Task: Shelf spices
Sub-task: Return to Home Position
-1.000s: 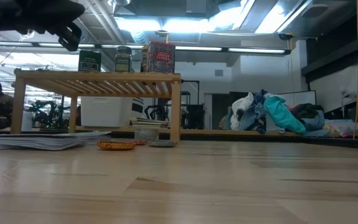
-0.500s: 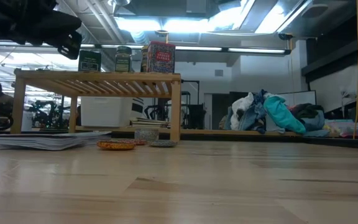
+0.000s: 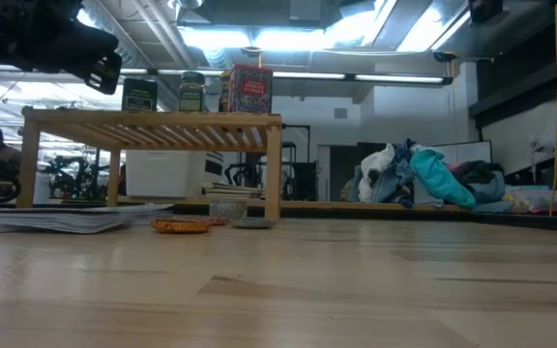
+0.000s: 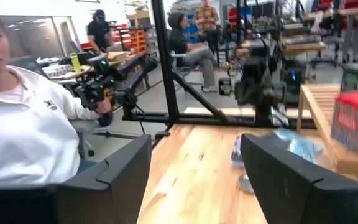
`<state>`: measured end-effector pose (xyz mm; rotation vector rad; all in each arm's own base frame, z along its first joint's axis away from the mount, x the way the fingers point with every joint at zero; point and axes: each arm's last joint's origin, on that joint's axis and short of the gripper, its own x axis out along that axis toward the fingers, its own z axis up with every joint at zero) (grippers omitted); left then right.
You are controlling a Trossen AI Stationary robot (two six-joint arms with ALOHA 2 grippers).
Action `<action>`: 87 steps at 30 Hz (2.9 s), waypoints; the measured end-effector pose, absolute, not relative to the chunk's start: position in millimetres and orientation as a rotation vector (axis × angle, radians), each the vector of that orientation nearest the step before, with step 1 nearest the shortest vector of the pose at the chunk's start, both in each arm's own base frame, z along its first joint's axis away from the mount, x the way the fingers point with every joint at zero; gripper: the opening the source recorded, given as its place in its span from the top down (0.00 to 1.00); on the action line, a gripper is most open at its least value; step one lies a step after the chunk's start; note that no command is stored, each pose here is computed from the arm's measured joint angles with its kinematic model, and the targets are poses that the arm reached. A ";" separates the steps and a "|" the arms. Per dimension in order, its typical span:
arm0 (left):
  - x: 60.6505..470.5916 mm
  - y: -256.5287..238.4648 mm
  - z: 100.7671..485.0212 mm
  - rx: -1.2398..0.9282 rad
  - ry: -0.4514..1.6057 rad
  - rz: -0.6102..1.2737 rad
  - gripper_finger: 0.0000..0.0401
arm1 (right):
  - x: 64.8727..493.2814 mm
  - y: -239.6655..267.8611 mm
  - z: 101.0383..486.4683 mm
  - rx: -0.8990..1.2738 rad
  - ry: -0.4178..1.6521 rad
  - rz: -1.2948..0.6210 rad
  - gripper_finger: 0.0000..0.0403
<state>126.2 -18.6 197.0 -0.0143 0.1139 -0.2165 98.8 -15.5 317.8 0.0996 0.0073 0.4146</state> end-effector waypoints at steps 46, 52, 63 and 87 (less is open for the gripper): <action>83.5 -12.6 193.4 -0.105 0.117 -0.223 1.00 | 115.6 -23.2 170.8 0.297 0.038 0.355 0.37; 83.2 -12.6 191.5 -0.107 0.137 -0.221 1.00 | 115.7 -24.0 161.6 0.346 0.117 0.308 0.37; 80.9 -12.3 179.3 -0.138 0.269 -0.209 1.00 | 114.5 -24.0 150.8 0.402 0.216 0.273 0.37; 75.7 -11.7 165.7 -0.122 0.425 -0.197 1.00 | 109.1 -22.0 151.8 0.396 0.205 0.274 0.37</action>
